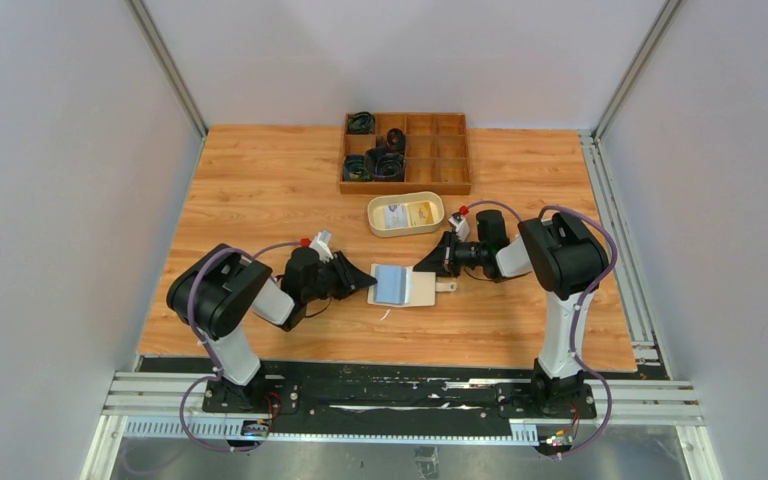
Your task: Take the credit cards out of the card holder
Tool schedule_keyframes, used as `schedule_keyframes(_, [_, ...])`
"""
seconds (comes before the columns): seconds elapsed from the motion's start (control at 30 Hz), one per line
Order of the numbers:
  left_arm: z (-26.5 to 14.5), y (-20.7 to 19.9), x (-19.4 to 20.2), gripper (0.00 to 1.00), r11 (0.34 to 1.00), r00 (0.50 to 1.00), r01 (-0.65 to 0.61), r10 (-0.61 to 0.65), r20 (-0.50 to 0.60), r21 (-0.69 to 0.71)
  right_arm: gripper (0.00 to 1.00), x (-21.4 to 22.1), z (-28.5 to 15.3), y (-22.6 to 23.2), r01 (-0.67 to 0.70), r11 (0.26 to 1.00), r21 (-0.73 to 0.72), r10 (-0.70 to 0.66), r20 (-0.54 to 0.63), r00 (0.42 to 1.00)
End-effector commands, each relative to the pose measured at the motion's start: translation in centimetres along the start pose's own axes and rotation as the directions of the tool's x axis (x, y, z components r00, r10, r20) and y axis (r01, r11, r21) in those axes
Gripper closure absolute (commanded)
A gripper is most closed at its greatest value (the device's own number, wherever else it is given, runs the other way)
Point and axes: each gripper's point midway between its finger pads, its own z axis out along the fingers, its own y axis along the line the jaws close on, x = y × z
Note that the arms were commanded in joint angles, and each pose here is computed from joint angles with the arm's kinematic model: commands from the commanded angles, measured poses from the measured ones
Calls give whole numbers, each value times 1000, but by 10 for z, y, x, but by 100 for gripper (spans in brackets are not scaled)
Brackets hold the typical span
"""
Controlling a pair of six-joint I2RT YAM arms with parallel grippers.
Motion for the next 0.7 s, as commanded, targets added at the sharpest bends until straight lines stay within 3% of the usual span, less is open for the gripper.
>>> schedule_keyframes(0.0, [-3, -3, -6, 75, 1000, 1000, -7, 6, 27, 19, 100, 7, 6, -3, -6, 1000, -8, 6, -29, 1000])
schedule_keyframes(0.23, [-1, -8, -4, 100, 998, 1000, 1, -1, 11, 55, 100, 7, 6, -2, -5, 1000, -11, 5, -30, 1000])
schedule_keyframes(0.47, [-3, -21, -7, 100, 994, 1000, -8, 5, 21, 111, 100, 1, 3, 13, 41, 999, -31, -42, -16, 999])
schedule_keyframes(0.53, [-3, -20, -8, 100, 995, 999, -28, 26, 19, 92, 93, -5, 0, 21, 73, 997, -3, -73, -3, 997])
schedule_keyframes(0.6, [-5, -18, -9, 100, 997, 998, -59, 59, 12, 55, 78, -13, -4, 29, 149, 986, 71, -150, 6, 989])
schedule_keyframes(0.67, [-8, -16, -12, 100, 996, 996, -93, 92, 14, 16, 61, -16, -9, 36, 276, 928, 250, -277, -32, 960])
